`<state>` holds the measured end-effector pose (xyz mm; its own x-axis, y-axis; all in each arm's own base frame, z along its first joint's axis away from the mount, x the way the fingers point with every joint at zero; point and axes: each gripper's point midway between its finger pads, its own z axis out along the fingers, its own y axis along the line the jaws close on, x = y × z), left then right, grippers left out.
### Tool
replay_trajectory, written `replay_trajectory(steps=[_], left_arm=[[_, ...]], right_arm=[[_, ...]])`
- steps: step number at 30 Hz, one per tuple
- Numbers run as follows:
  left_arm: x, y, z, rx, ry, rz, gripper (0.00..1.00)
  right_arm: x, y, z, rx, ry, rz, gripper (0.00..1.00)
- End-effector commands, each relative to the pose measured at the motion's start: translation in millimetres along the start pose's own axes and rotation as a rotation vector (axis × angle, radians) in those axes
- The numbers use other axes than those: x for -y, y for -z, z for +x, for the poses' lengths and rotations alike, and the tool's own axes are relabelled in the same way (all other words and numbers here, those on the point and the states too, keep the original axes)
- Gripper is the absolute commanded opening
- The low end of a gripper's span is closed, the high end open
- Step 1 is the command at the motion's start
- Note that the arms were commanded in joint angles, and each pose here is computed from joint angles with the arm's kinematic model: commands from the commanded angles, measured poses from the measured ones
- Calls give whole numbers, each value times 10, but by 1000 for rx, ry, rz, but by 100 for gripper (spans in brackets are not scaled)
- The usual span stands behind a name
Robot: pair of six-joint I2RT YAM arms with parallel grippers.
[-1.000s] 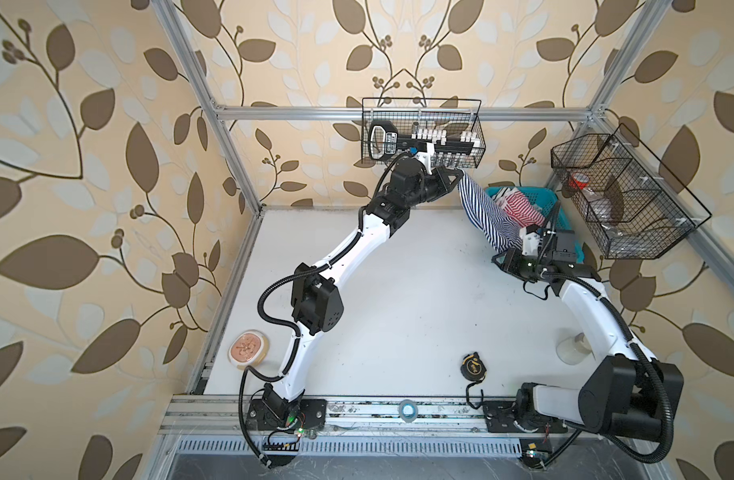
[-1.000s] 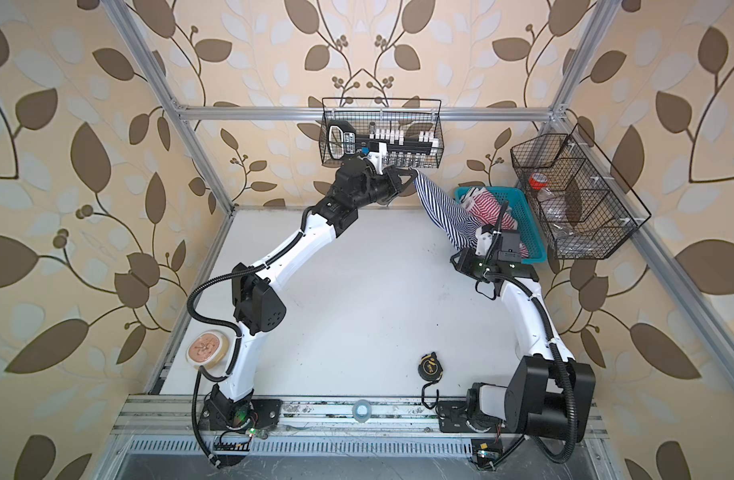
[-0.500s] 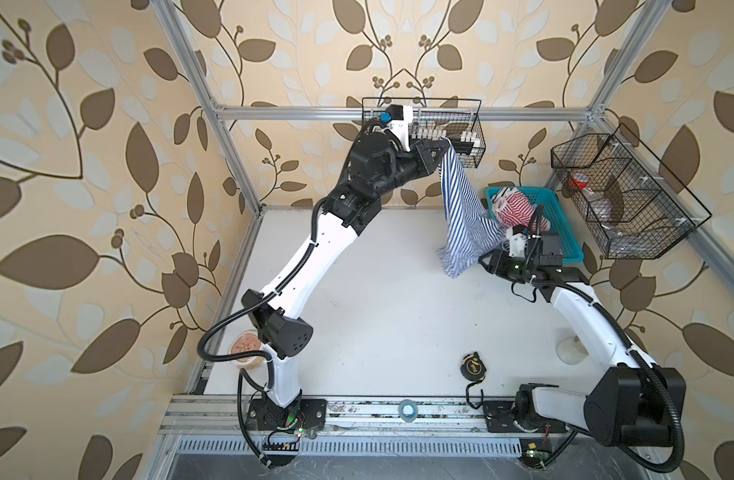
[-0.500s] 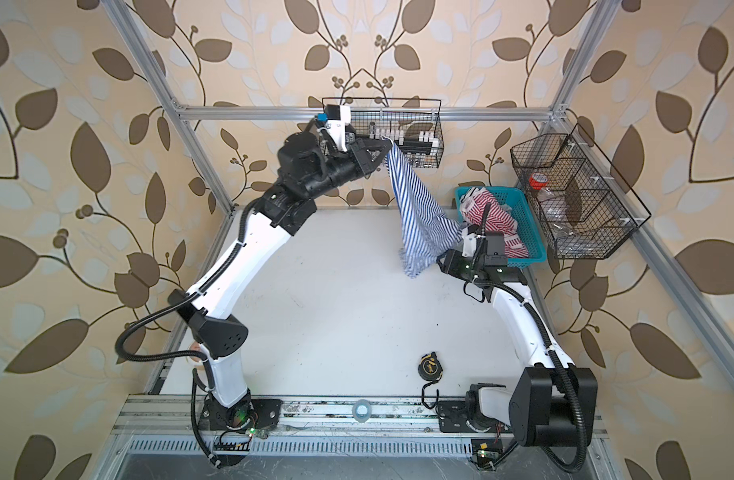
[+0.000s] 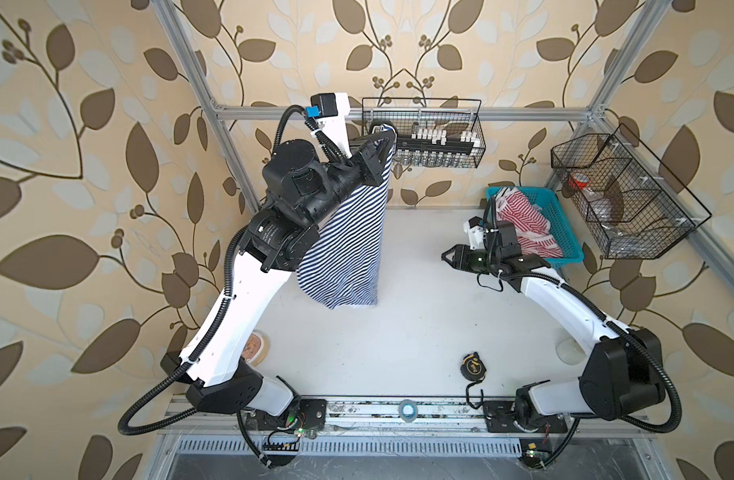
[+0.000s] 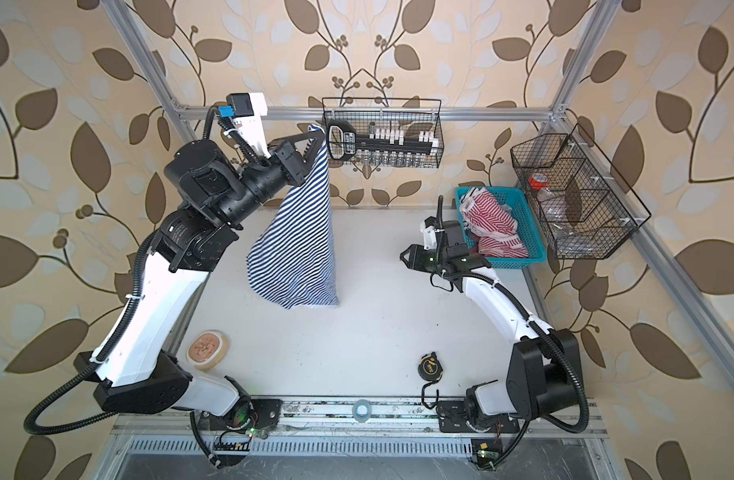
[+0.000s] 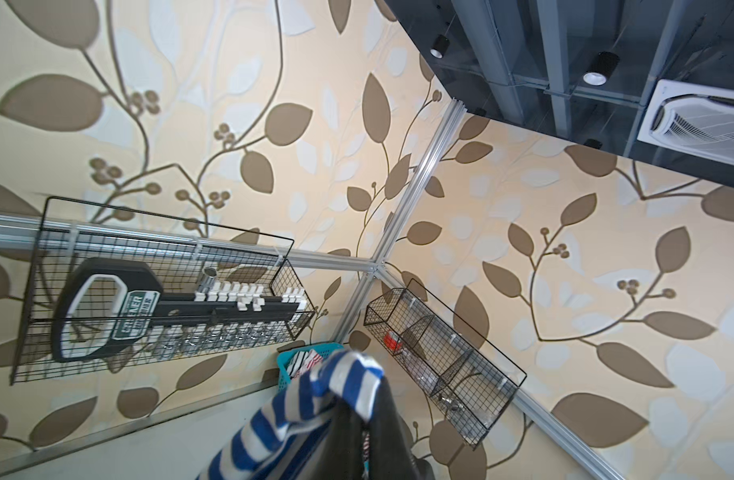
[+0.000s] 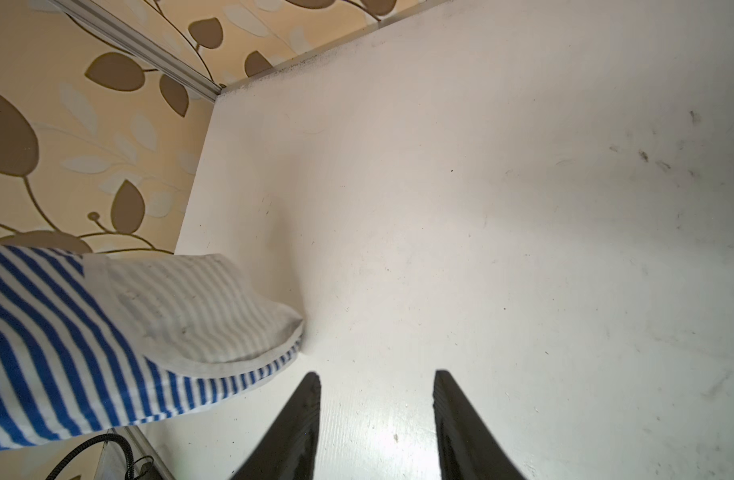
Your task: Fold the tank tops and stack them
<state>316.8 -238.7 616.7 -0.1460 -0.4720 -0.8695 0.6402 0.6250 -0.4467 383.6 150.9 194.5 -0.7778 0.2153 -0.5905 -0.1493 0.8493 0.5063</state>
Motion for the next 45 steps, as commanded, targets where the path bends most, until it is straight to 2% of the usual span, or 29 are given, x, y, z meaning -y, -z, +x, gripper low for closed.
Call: replay_trajectory(steps=[1, 4, 5, 8, 11, 13, 14, 15, 20, 23, 27, 31, 33, 35, 38, 40, 45], left_arm=[[-161, -32, 101, -30, -60, -66, 0], [-377, -230, 484, -138, -20, -119, 0], [-533, -328, 777, -209, 8, -154, 0], [-799, -538, 1350, -331, 110, -205, 0], [-925, -738, 1883, -431, 226, -206, 0], [-927, -800, 2067, -468, 257, -202, 0], [-934, -865, 2269, -507, 277, -206, 0], [-900, -1014, 2776, -601, 302, -217, 0], [-1009, -1216, 3392, -692, 380, -262, 0], [-1162, -1260, 3665, -723, 405, -309, 0], [-1236, -1354, 3649, -691, 397, -333, 0], [-1441, -1364, 3641, -687, 417, -360, 0], [-1604, -1349, 3586, -681, 443, -379, 0], [-1787, -1327, 3518, -666, 461, -407, 0], [-2041, -1246, 3521, -656, 497, -446, 0], [-2156, -1211, 3483, -644, 512, -466, 0], [-2350, -1114, 3415, -638, 534, -495, 0]], right_arm=[[-28, 20, -15, 6, -4, -8, 45], [-44, 75, 54, 2, 4, -19, 45], [-36, 93, 94, -4, 5, -16, 45], [9, 143, 199, -19, 15, -2, 45], [57, 182, 265, -27, 22, 19, 45], [83, 215, 305, -34, 28, 30, 45], [145, 271, 348, -37, 25, 42, 45], [228, 338, 387, -35, 9, 53, 46], [320, 452, 442, -18, -9, 55, 48], [151, 369, 518, -36, 13, 4, 47], [-273, 93, 726, -107, 81, -104, 39], [-585, -212, 1041, -219, 157, -155, 22], [-689, -332, 1195, -257, 175, -179, 22], [-810, -444, 1305, -282, 189, -207, 25], [-1050, -646, 1480, -329, 233, -238, 40], [-1165, -795, 1571, -360, 265, -238, 45], [-1274, -1114, 1716, -389, 302, -217, 49]])
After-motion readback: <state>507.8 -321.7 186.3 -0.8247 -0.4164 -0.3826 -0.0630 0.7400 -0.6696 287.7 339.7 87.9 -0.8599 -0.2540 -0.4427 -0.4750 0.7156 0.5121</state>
